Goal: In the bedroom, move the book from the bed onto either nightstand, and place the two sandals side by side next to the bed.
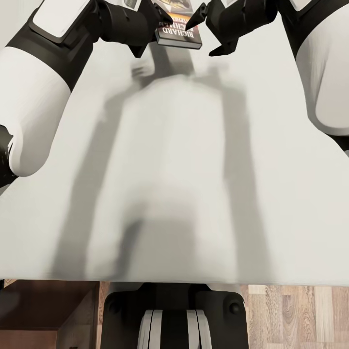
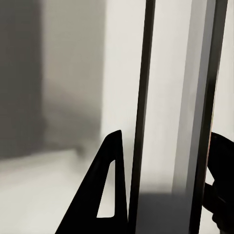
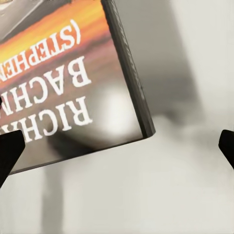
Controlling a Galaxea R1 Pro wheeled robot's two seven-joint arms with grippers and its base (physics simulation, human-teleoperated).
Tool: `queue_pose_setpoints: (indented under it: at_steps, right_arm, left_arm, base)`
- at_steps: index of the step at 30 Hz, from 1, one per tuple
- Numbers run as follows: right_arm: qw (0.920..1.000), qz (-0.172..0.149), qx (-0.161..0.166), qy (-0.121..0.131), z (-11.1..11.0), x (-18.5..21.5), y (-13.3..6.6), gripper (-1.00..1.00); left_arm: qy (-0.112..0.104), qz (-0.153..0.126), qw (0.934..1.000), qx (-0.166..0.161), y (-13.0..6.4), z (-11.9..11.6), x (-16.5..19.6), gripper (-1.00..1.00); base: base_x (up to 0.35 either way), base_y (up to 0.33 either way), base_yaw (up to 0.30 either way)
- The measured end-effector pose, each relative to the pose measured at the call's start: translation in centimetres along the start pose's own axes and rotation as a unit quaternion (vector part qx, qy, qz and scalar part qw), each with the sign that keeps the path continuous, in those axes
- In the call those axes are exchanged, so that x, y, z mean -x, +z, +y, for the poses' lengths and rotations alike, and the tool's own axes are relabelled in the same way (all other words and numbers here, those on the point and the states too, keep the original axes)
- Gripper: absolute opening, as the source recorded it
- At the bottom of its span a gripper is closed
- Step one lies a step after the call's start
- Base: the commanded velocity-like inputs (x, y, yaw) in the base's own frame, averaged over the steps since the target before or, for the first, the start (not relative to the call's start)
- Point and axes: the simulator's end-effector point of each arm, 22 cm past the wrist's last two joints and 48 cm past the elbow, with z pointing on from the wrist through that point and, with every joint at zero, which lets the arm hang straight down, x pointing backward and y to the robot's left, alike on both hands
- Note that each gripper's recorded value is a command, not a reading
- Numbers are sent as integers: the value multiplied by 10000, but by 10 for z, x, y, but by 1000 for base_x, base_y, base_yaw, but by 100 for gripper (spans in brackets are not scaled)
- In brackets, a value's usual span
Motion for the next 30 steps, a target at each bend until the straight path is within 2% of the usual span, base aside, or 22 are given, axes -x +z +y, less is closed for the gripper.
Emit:
queue_pose_setpoints:
  at_steps: [12,21,30]
  right_arm:
    - [9999,-66,-74,40,-11,7,-6,100]
    - [9994,-194,-283,95,-38,20,-22,100]
    - [9987,-266,-416,121,-55,27,-31,100]
  left_arm:
    - [6,-9,10000,-14,-1,-1,1,-100]
    - [11,-2,10000,-20,-1,-1,1,-100]
    - [16,4,10000,-14,-1,-1,1,-100]
  base:
    - [0,0,0]
    - [0,0,0]
    - [0,0,0]
